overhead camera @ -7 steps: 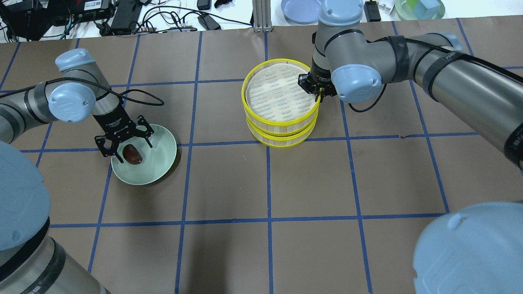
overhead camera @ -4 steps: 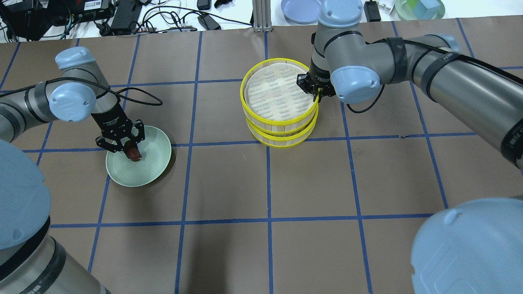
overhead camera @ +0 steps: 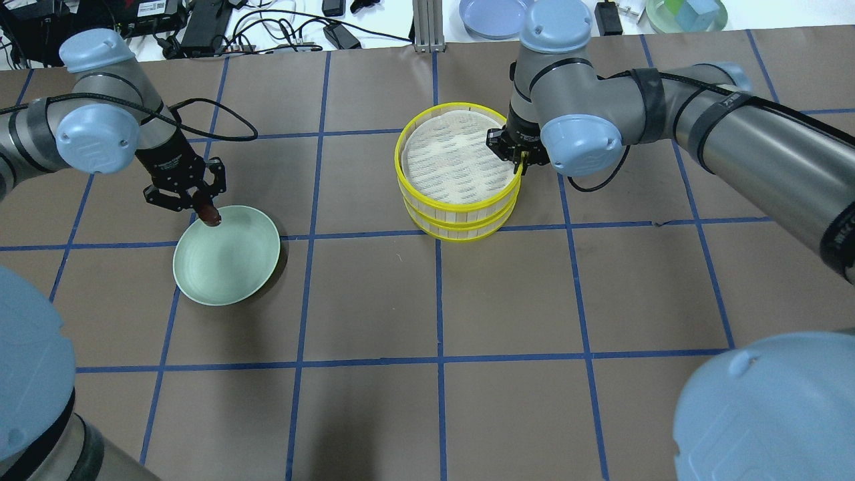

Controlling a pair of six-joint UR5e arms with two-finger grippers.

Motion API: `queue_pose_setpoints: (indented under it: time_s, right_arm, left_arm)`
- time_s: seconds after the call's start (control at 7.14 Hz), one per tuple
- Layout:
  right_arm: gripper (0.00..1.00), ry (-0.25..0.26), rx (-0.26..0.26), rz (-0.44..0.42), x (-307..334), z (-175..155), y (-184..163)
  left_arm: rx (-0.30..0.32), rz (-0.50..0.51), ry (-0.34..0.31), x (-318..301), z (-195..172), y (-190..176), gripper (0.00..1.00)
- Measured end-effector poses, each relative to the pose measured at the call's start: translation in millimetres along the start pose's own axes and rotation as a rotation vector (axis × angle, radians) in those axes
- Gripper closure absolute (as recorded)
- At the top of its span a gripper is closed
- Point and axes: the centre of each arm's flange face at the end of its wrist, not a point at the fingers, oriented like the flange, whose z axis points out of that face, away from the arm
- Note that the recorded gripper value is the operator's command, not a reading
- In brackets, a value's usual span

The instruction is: Stack buns with steamer

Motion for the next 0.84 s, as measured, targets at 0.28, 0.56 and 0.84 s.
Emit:
queue_pose_setpoints:
  time_s: [0.28, 0.56, 0.84]
  right_arm:
    - [1.0, 0.016, 0.006, -0.001, 3.2, 2.0, -0.4]
    - [0.08, 0.021, 0.015, 0.001, 5.3, 0.4, -2.1]
    - [0.0, 0.014, 0.024, 0.005, 5.5, -3.2, -3.3]
  left_arm:
    - [0.053, 0.015, 0.027, 33.4, -50.4, 25.7, 1.0]
    - [0.088, 0.006, 0.11, 73.2, -78.8, 59.0, 1.0]
    - [0.106, -0.019, 0.255, 109.7, -92.0, 79.4, 1.0]
